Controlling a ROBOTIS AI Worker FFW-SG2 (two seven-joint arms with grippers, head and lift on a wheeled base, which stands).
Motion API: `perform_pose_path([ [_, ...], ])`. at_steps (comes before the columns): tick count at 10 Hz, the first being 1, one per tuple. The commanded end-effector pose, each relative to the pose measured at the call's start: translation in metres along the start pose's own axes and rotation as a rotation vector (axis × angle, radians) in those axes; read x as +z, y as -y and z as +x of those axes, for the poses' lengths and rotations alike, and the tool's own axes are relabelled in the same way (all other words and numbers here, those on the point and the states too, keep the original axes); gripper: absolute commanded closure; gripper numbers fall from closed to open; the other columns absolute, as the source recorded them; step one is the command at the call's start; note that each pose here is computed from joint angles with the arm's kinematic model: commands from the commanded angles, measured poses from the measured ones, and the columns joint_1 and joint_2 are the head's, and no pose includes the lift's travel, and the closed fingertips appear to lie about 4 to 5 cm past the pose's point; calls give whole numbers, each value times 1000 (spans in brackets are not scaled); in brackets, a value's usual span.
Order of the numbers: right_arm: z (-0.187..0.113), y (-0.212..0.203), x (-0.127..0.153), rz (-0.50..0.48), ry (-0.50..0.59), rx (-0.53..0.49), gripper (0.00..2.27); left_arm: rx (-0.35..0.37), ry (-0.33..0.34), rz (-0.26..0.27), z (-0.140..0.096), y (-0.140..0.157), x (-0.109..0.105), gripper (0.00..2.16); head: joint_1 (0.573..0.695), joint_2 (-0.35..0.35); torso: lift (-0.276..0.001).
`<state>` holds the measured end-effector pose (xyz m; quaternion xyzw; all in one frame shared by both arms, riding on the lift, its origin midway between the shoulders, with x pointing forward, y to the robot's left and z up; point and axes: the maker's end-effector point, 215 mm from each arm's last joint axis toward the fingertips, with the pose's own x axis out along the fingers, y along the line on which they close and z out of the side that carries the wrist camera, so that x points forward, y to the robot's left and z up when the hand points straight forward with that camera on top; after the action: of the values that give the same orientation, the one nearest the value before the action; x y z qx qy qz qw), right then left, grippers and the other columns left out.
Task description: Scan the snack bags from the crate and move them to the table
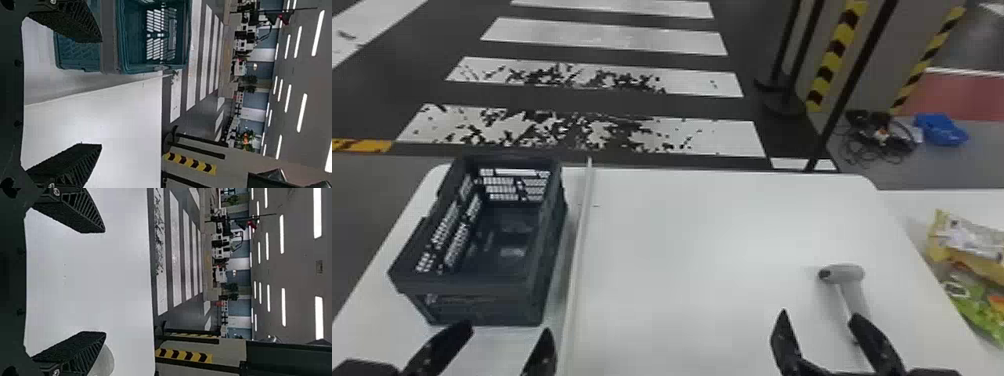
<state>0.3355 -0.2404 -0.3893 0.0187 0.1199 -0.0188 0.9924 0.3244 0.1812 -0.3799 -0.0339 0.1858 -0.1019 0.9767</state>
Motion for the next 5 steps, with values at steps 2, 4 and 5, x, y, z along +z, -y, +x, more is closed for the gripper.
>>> perform_pose_path([
  [2,-30,-4,15,20,82,15,80,12,32,-29,-18,0,-3,39,695,-106,-95],
  [4,-45,-16,10,23,83,42,83,11,68,-47,-25,4,-2,39,695,-96,-95],
  [5,-48,-21,8,25,83,48,83,7,78,-53,-26,7,-2,39,695,-89,-95],
])
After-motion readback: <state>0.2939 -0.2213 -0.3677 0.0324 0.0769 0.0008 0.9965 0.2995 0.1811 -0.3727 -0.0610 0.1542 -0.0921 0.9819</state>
